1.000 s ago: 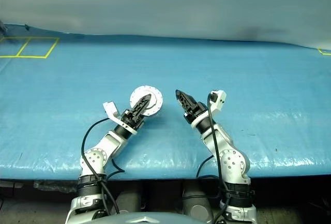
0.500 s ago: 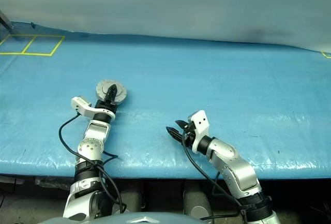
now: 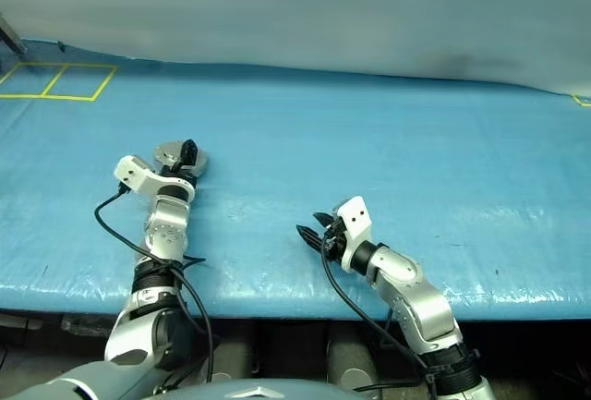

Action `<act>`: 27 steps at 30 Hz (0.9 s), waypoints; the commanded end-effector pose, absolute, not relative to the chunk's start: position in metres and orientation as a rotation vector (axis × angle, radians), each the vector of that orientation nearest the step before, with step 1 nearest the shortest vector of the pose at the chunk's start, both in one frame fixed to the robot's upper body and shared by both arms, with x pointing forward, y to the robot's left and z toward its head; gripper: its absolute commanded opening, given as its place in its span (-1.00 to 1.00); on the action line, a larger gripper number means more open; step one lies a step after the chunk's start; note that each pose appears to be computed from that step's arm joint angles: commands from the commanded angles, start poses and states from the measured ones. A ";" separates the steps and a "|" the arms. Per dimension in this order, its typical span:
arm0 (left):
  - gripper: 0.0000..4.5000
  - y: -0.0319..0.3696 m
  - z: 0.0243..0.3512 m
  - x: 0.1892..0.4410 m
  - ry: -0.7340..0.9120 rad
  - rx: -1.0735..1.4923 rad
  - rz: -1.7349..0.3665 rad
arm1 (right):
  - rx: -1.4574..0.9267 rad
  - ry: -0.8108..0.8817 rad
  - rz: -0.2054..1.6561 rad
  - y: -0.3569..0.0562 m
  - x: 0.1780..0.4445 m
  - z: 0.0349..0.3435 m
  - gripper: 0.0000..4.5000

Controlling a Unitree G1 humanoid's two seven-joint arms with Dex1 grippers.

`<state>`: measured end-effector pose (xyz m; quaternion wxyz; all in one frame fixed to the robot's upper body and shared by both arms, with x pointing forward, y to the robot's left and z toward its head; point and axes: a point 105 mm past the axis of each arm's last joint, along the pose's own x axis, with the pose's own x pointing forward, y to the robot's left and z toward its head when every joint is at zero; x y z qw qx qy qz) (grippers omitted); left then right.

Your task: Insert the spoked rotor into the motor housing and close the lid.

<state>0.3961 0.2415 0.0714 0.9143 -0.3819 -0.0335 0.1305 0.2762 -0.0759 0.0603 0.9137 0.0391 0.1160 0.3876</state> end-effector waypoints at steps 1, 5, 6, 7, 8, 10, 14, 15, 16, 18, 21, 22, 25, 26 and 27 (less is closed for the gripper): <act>0.99 0.286 0.076 0.374 -0.142 -0.704 0.438 | 0.075 0.197 0.796 -0.076 0.280 0.071 0.10; 0.99 0.321 0.091 0.351 -0.227 -0.600 0.590 | 0.068 0.209 0.783 -0.078 0.283 0.068 0.10; 0.99 0.328 0.096 0.347 -0.249 -0.572 0.615 | 0.064 0.208 0.778 -0.079 0.284 0.068 0.10; 0.99 0.333 0.101 0.344 -0.273 -0.544 0.630 | 0.056 0.203 0.771 -0.080 0.286 0.068 0.10; 0.99 0.336 0.110 0.342 -0.306 -0.508 0.627 | 0.044 0.187 0.755 -0.082 0.288 0.070 0.10; 0.99 0.334 0.128 0.343 -0.372 -0.472 0.584 | 0.012 0.145 0.702 -0.088 0.295 0.074 0.10; 0.99 0.284 0.188 0.352 -0.576 -0.390 0.237 | -0.056 0.013 0.573 -0.116 0.307 0.091 0.10; 0.99 0.255 0.203 0.353 -0.607 -0.346 0.062 | -0.065 -0.009 0.548 -0.124 0.308 0.096 0.10; 0.99 0.211 0.213 0.349 -0.602 -0.284 -0.211 | -0.083 -0.036 0.514 -0.134 0.310 0.102 0.10; 0.99 0.139 0.206 0.328 -0.504 -0.180 -0.662 | -0.111 -0.073 0.471 -0.150 0.311 0.109 0.10; 0.99 0.080 0.163 0.291 -0.282 0.067 -1.089 | -0.152 -0.119 0.435 -0.168 0.309 0.117 0.10; 0.99 0.073 0.148 0.285 -0.215 0.138 -1.154 | -0.164 -0.127 0.434 -0.172 0.308 0.118 0.10; 0.99 0.068 0.106 0.270 -0.045 0.274 -1.294 | -0.144 -0.094 0.527 -0.173 0.296 0.116 0.10; 0.99 0.069 0.095 0.267 0.001 0.301 -1.316 | -0.136 -0.064 0.567 -0.172 0.291 0.113 0.10; 1.00 0.070 0.086 0.264 0.032 0.320 -1.331 | -0.131 -0.040 0.604 -0.170 0.287 0.110 0.18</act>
